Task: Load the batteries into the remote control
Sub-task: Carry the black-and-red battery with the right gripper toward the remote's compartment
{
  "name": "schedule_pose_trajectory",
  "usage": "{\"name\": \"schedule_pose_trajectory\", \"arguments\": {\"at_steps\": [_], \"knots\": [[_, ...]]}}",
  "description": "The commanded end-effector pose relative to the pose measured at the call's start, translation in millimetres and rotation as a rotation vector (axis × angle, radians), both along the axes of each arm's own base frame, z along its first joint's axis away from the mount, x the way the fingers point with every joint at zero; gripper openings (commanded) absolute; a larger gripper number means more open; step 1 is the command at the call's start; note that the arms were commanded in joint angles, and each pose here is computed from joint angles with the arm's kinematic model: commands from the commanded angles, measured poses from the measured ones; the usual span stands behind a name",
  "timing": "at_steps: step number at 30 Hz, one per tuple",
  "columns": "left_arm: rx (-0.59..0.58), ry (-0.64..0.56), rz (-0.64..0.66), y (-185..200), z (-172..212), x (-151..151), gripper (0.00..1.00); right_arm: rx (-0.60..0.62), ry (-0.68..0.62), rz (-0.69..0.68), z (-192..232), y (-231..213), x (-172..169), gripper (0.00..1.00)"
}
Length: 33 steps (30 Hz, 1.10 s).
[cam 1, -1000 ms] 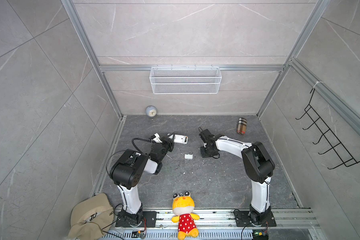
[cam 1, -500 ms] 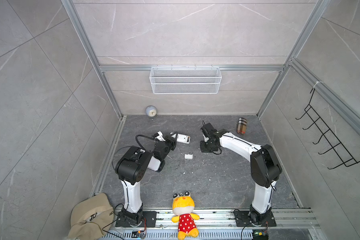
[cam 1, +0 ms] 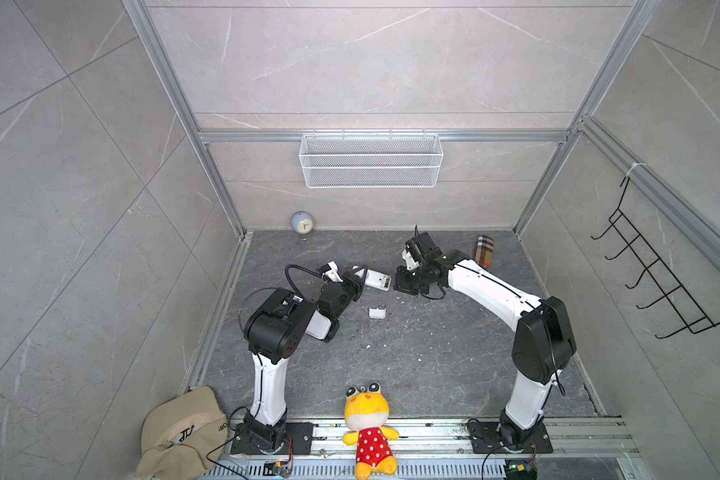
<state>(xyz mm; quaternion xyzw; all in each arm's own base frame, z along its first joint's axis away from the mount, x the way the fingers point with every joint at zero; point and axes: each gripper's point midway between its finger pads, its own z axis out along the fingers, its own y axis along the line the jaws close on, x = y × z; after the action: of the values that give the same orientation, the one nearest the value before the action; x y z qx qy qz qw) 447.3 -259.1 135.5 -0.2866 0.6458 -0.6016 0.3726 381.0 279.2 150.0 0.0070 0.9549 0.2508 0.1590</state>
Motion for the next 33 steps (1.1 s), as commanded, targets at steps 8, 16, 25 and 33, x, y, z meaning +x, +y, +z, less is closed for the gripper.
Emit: {"name": "schedule_pose_trajectory", "arguments": {"at_steps": [8, 16, 25, 33], "knots": [[-0.014, -0.103, 0.014, -4, 26, 7, 0.02, 0.231, 0.100, -0.010, 7, 39, 3, 0.12], [-0.014, -0.114, 0.009, -5, 31, 4, 0.02, 0.268, 0.145, -0.052, -4, 36, 13, 0.12], [-0.024, -0.110, -0.002, -8, 31, 6, 0.02, 0.312, 0.187, -0.072, -11, 30, 21, 0.11], [-0.020, -0.115, -0.006, -8, 32, 6, 0.02, 0.336, 0.210, -0.082, -16, 32, 25, 0.11]]}}
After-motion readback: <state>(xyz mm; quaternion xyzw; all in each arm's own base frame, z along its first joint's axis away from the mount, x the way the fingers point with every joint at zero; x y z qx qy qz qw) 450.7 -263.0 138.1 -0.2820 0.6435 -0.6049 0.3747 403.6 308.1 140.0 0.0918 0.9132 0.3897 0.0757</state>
